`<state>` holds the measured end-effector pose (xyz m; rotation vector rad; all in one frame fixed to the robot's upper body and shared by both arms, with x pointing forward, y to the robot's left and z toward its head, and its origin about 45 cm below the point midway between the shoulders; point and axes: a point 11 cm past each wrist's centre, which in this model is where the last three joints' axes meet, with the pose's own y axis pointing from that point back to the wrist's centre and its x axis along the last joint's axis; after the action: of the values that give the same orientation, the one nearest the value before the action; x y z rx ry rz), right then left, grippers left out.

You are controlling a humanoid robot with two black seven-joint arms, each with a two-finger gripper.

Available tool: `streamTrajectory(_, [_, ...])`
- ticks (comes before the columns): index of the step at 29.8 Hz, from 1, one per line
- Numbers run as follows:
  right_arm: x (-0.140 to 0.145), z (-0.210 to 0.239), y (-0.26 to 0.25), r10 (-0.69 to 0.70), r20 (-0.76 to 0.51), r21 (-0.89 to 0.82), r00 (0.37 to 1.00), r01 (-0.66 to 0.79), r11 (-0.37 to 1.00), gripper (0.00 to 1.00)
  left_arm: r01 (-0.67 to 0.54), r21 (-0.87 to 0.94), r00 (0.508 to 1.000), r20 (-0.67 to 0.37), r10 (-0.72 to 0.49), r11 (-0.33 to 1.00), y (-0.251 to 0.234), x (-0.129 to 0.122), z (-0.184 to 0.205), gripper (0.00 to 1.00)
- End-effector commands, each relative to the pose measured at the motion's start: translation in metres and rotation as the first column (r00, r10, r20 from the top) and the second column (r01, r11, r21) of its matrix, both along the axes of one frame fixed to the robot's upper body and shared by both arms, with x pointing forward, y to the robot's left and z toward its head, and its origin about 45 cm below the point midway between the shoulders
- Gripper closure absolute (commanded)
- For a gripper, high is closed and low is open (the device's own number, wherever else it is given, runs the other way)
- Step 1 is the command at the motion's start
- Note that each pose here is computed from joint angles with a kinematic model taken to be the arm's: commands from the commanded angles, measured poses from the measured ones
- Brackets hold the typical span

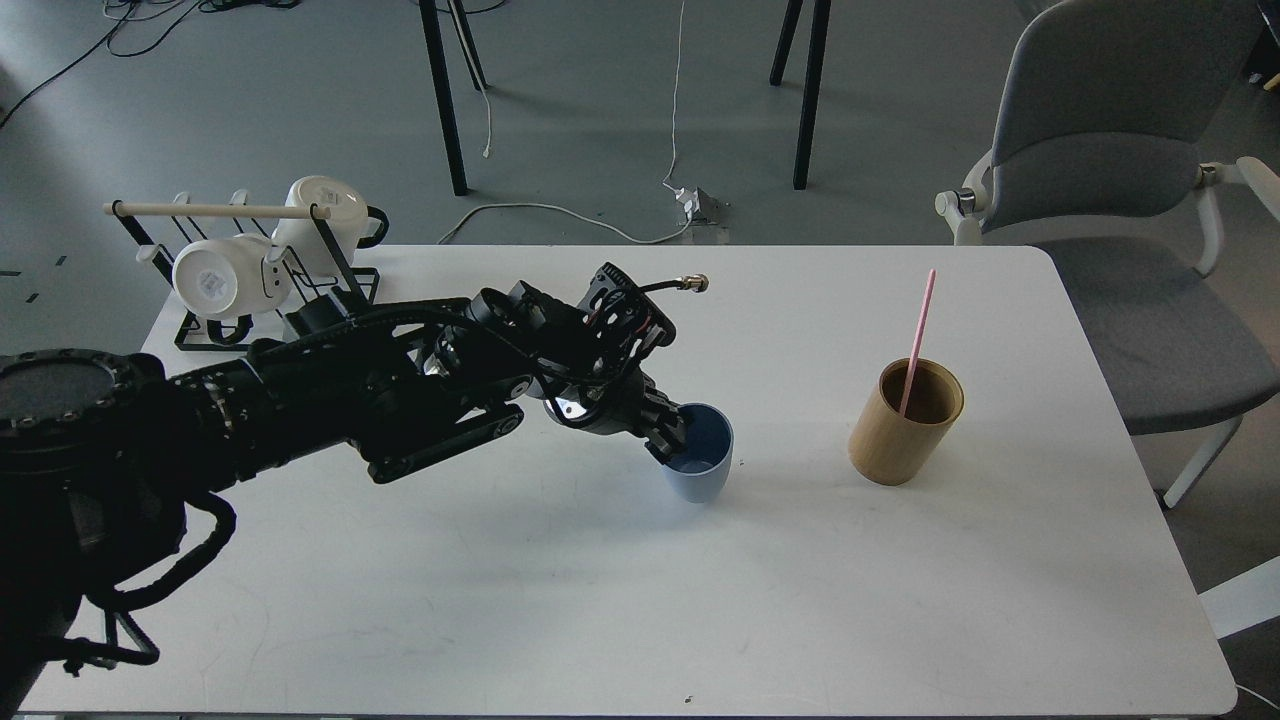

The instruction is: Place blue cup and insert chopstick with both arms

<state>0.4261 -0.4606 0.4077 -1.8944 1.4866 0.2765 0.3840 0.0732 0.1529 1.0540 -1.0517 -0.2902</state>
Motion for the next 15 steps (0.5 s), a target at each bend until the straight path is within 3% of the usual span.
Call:
streamTrajectory(1, [0.000, -0.001, 0.000, 0.000, -0.002, -0.001, 1.000, 0.000, 1.000, 0.00, -0.010, 0.004, 1.000, 0.000, 0.010, 1.000, 0.005, 0.001, -0.001, 0.90])
streamTrajectory(4, [0.000, -0.001, 0.000, 0.000, -0.003, -0.001, 1.000, 0.000, 1.000, 0.00, -0.013, -0.001, 1.000, -0.002, 0.013, 1.000, 0.005, 0.002, 0.000, 0.82])
streamTrajectory(7, [0.000, -0.001, 0.000, -0.001, -0.004, -0.003, 1.000, 0.001, 1.000, 0.00, -0.018, -0.013, 1.000, 0.001, 0.018, 1.000, 0.004, 0.004, 0.004, 0.62])
streamTrajectory(12, [-0.001, -0.002, -0.003, -0.007, -0.018, -0.032, 1.000, 0.006, 0.999, 0.00, -0.048, -0.032, 0.999, -0.006, 0.047, 0.998, 0.013, 0.010, 0.010, 0.52])
streamTrajectory(13, [-0.001, 0.000, -0.005, -0.011, -0.016, -0.048, 1.000, 0.010, 0.999, 0.00, -0.067, -0.060, 0.998, -0.015, 0.066, 0.996, 0.013, 0.012, 0.014, 0.47])
streamTrajectory(15, [-0.003, 0.004, -0.009, -0.020, -0.020, -0.095, 1.000, 0.018, 0.995, 0.00, -0.127, -0.165, 0.991, -0.052, 0.120, 0.978, 0.006, 0.019, 0.032, 0.28])
